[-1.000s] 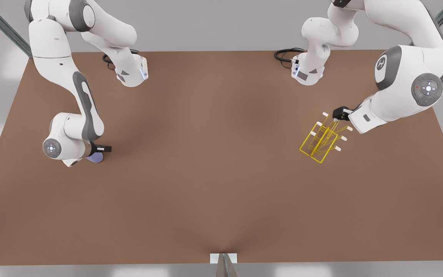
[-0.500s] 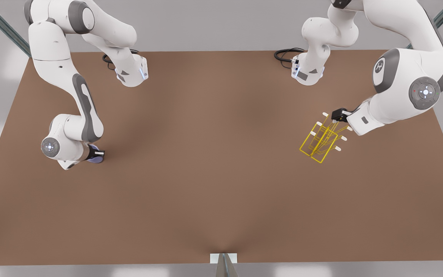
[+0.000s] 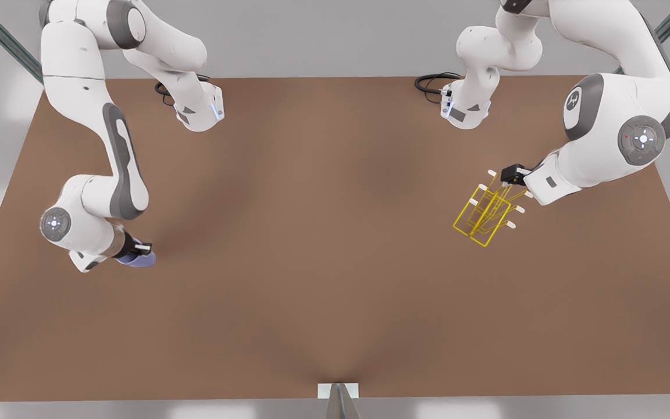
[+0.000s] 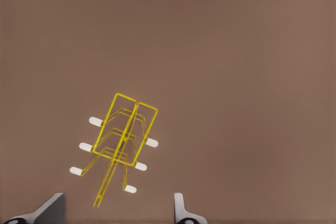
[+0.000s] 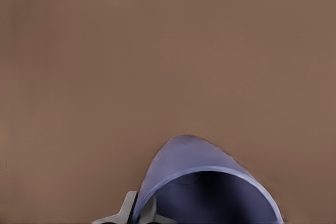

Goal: Place the cup on the cup holder

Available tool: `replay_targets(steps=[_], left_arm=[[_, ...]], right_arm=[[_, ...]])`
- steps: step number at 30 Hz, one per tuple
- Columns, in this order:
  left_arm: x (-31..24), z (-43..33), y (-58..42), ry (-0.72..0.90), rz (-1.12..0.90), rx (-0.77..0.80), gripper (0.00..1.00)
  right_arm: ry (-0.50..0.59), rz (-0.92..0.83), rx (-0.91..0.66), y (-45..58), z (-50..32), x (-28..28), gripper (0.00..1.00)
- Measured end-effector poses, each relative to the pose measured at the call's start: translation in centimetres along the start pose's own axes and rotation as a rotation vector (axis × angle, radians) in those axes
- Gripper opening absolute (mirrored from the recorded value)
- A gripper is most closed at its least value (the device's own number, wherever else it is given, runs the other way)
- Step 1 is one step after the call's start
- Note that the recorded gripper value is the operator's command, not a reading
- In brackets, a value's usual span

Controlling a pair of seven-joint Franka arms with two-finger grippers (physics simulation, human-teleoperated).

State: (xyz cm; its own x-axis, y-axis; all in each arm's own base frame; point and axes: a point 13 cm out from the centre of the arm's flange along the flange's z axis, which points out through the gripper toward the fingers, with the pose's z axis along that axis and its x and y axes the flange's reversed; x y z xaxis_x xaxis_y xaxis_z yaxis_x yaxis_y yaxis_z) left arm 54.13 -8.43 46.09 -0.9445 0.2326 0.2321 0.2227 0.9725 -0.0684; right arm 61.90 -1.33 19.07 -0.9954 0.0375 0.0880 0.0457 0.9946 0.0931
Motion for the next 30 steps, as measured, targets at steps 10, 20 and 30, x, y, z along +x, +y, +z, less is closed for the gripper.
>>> replay_targets(steps=[10, 20, 30], left_arm=[[0.2, -0.4, -0.9, -0.004, 0.012, -0.003, 1.00], [-0.1, 0.5, 0.0, 0.016, -0.005, -0.022, 1.00], [-1.5, 3.1, -2.9, 0.030, -0.015, -0.067, 1.00]], right_arm=[[0.213, 0.174, -0.786, 36.9, -3.6, -2.0, 0.21], [0.385, 0.244, -1.122, 64.9, 0.4, 0.9, 0.21], [0.311, 0.299, -0.905, 66.6, 8.8, 2.5, 0.21]])
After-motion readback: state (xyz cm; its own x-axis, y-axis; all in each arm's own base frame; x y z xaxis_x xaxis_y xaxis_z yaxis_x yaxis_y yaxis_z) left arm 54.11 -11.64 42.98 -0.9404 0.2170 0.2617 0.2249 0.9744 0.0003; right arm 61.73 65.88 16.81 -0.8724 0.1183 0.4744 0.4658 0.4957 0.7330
